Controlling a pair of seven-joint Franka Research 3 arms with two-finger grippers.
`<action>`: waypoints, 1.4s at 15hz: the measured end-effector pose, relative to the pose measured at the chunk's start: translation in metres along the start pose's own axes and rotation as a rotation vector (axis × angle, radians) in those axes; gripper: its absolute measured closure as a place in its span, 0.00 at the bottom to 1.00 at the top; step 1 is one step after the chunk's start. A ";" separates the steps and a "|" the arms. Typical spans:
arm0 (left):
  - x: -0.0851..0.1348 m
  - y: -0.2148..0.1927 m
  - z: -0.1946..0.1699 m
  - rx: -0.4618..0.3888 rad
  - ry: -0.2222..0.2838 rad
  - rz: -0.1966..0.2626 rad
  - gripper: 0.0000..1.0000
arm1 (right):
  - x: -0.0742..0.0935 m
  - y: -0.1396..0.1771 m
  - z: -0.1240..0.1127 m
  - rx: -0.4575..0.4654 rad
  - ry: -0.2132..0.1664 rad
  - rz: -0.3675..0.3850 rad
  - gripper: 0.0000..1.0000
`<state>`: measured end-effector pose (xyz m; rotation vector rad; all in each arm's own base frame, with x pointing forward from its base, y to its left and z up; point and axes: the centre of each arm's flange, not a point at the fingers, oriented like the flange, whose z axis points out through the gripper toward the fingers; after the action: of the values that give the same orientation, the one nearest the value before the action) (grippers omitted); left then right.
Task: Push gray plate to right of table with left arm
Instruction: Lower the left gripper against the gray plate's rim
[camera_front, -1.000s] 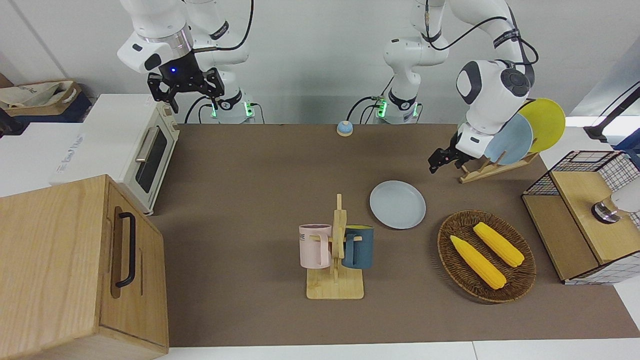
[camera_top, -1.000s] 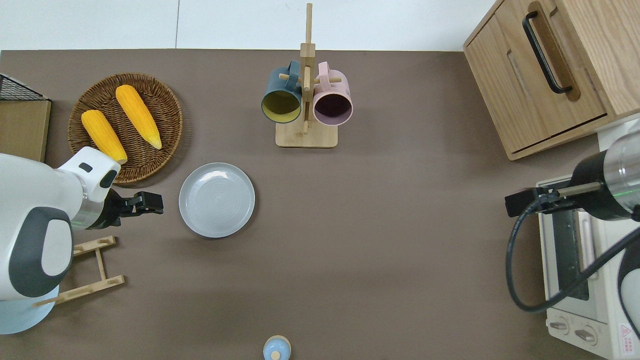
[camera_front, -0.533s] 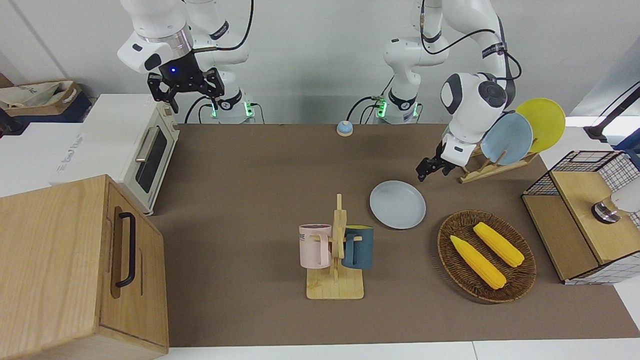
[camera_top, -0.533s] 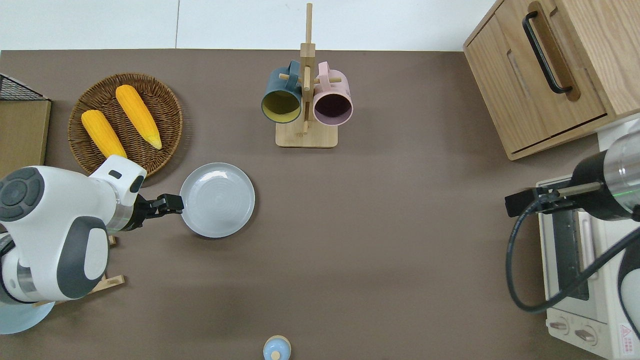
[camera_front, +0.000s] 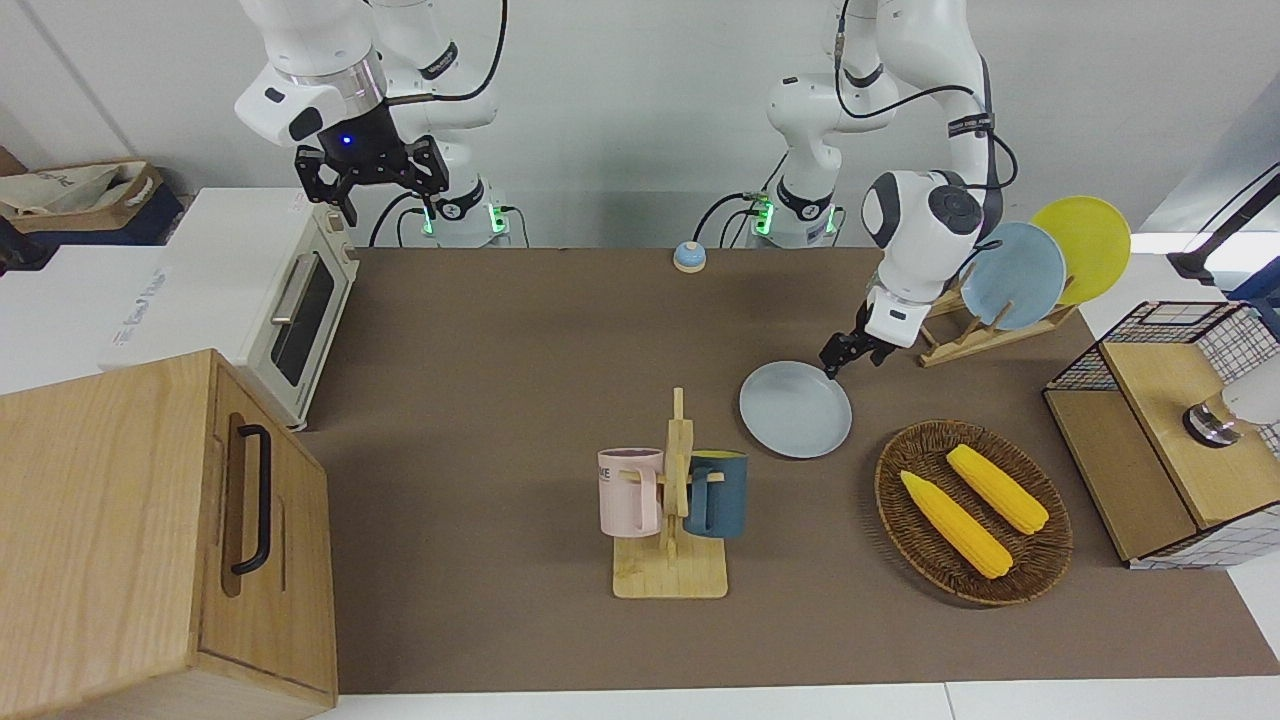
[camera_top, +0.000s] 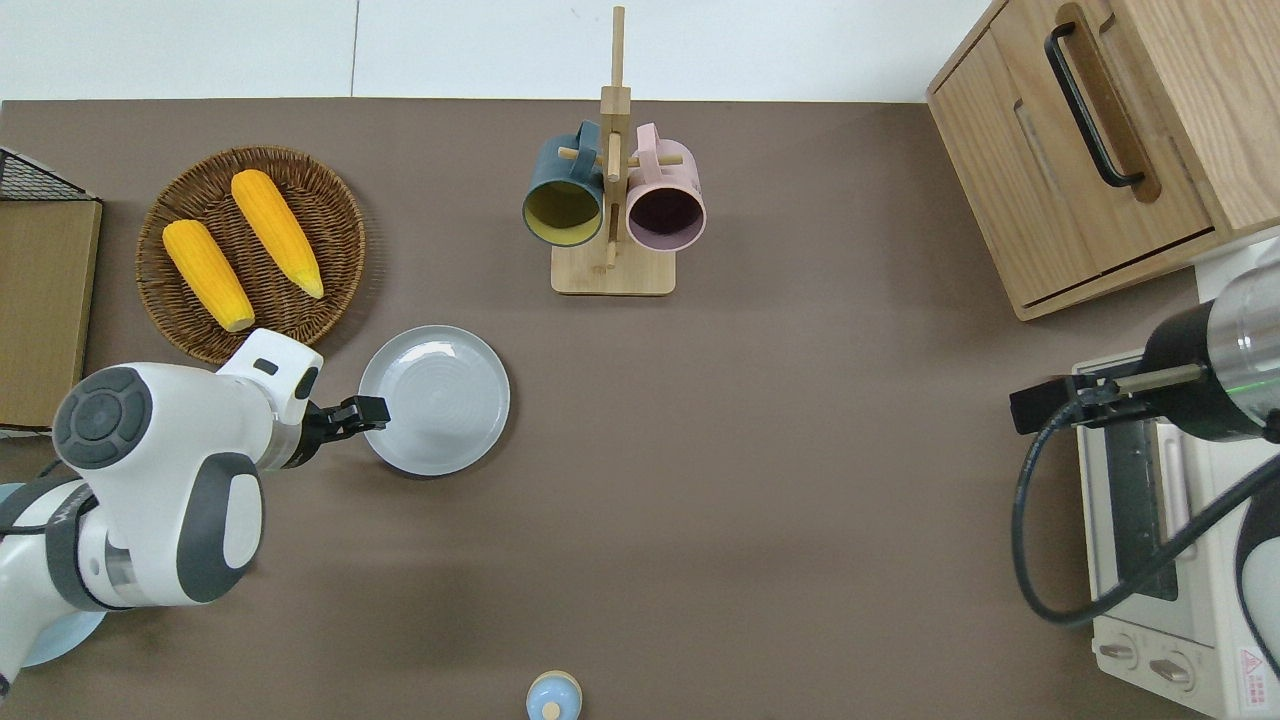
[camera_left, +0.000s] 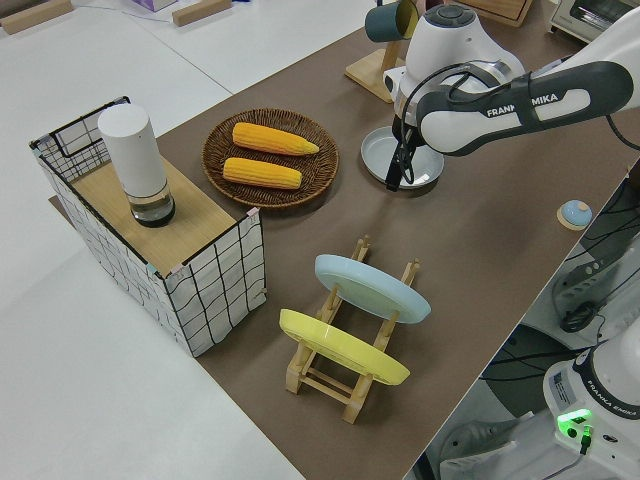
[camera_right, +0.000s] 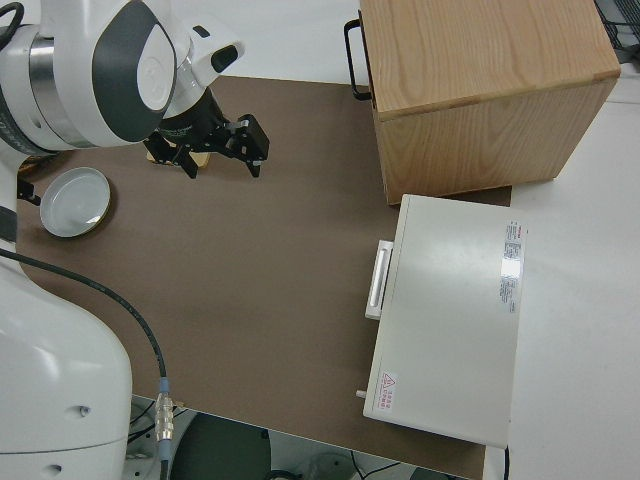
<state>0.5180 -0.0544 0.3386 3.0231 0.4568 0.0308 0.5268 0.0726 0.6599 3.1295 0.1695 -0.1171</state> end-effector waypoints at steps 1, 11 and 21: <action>-0.002 0.004 0.008 0.000 0.007 -0.006 0.00 | 0.000 0.000 0.000 0.000 0.000 0.000 0.01; -0.008 0.020 0.044 0.042 0.022 -0.015 0.07 | 0.000 0.000 0.000 0.000 0.000 0.000 0.01; -0.007 0.022 0.042 0.039 0.029 -0.017 0.88 | 0.000 0.000 0.000 0.000 0.000 0.000 0.01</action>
<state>0.5187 -0.0807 0.2989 3.0603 0.4912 0.0654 0.5268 0.0726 0.6599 3.1295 0.1695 -0.1171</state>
